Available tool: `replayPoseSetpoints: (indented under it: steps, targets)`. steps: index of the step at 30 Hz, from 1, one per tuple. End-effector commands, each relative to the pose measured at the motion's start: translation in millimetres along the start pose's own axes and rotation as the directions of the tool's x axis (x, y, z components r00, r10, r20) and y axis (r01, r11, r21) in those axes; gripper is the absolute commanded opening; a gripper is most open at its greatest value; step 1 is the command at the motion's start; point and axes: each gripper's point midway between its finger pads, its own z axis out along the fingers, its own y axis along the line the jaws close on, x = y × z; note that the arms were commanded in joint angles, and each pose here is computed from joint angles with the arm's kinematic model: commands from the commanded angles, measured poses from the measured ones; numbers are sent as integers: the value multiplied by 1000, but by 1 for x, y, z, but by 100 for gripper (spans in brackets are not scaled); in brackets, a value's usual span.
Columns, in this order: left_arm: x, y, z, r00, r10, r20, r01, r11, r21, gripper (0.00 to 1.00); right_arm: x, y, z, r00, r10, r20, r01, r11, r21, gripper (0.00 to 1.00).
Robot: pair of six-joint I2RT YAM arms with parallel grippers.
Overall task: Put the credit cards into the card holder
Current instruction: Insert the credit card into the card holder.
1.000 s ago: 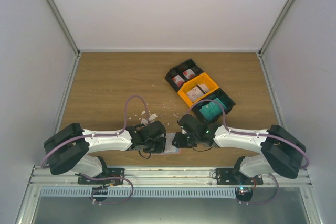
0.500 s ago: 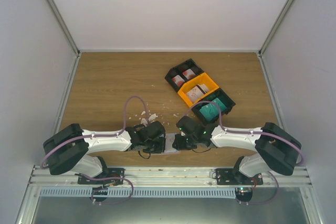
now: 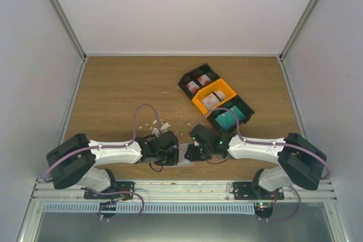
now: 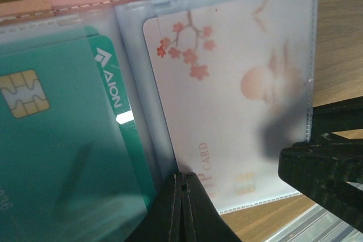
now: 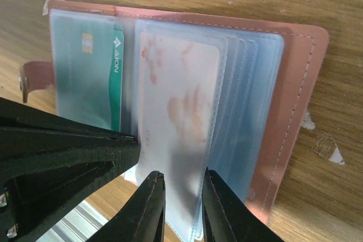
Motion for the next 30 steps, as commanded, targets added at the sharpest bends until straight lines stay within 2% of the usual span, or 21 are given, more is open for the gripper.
replayPoseSetpoints:
  steps: [1, 11, 15, 16, 19, 21, 24, 28, 30]
  targets:
    - [26, 53, 12, 997, -16, -73, 3, 984, -177, 0, -6, 19, -5, 999, -38, 23, 39, 998, -54, 18]
    - [25, 50, 12, 998, -4, -68, -7, 987, -162, 0, -6, 30, -2, 999, -45, 18, 47, 992, -119, 15]
    - [18, 39, 8, 999, 14, -45, -20, 992, -122, 1, -8, 22, 1, 999, -32, 26, 34, 997, -71, 2]
    - [16, 34, 5, 999, 23, -36, -27, 994, -106, 2, -9, 18, 2, 999, -30, 29, 31, 998, -45, 1]
    - [3, 13, -11, 999, 46, 13, -45, 998, -52, 18, -12, 5, -3, 999, -38, 33, 36, 998, 47, 1]
    - [-7, 2, -26, 997, 52, 52, -51, 998, -33, 25, -14, -3, -10, 998, -48, 40, 43, 993, 108, 0]
    - [-18, -4, -44, 993, 53, 107, -51, 998, -26, 29, -17, -11, -18, 997, -68, 37, 60, 983, 172, 1]
    - [-26, 11, -54, 987, 26, 157, -19, 999, -42, 34, -21, -1, -18, 995, -99, 27, 93, 983, 158, 1]
    - [-28, 26, -51, 988, 4, 153, 4, 999, -54, 36, -26, 10, -15, 993, -117, 25, 113, 986, 126, 10]
